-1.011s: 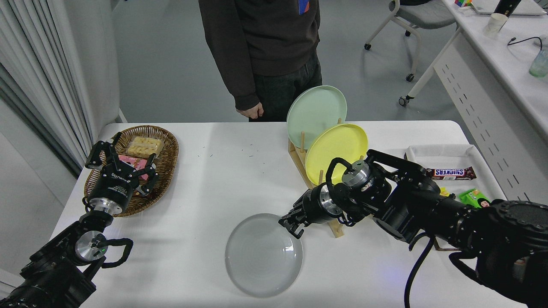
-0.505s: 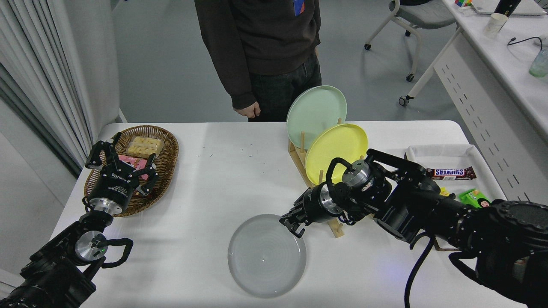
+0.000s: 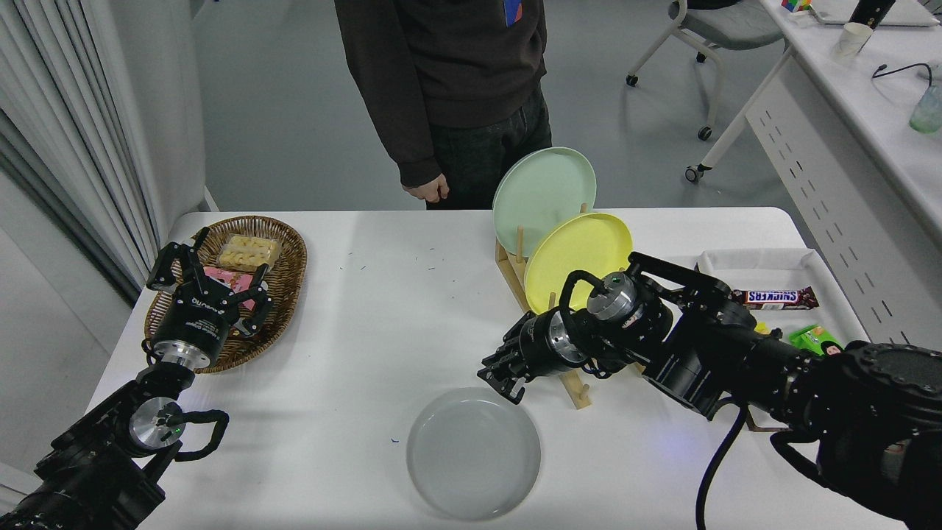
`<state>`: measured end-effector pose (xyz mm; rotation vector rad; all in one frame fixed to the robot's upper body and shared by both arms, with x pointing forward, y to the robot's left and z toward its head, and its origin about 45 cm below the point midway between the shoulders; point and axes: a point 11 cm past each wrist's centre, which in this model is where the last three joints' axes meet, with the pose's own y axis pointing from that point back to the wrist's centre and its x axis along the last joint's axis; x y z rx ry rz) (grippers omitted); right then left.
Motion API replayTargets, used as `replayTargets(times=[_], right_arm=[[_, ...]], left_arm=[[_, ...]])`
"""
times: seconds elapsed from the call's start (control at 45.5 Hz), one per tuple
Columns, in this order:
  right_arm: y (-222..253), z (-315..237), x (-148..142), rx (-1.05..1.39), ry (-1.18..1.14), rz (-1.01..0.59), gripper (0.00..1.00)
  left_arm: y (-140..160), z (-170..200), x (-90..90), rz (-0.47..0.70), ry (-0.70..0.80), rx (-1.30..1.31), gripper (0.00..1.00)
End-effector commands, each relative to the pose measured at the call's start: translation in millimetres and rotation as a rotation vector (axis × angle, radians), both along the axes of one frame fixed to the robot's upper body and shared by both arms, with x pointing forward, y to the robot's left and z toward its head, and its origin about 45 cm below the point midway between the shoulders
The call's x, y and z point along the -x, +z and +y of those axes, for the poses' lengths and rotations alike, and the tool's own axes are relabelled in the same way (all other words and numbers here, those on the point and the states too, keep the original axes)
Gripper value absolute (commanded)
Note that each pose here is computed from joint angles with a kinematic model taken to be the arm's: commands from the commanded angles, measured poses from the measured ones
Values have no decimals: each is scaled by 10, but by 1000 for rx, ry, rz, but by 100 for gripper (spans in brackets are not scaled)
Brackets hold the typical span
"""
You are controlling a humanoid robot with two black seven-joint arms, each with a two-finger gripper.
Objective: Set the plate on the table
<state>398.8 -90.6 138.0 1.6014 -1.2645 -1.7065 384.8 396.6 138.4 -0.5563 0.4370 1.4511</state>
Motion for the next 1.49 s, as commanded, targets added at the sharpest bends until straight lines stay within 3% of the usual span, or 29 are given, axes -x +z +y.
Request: replayTargets(times=[0.0, 0.11, 0.484, 0.791, 1.099, 1.473], right_arm=[[280, 115, -177, -6, 137, -165, 81], [466, 185, -272, -27, 185, -233, 97], [1445, 617, -483, -114, 547, -583, 99], [2088, 818, -537, -89, 695, -756, 99], [2937, -16, -867, -21, 640, -944, 99], [2854, -933, -778, -35, 543, -945, 99]], left_arm=[[0, 0, 0, 0, 0, 0, 98], [0, 0, 0, 0, 0, 0, 98], [0, 0, 0, 0, 0, 0, 98], [0, 0, 0, 0, 0, 0, 98], [0, 0, 0, 0, 0, 0, 98], [0, 0, 0, 0, 0, 0, 98]])
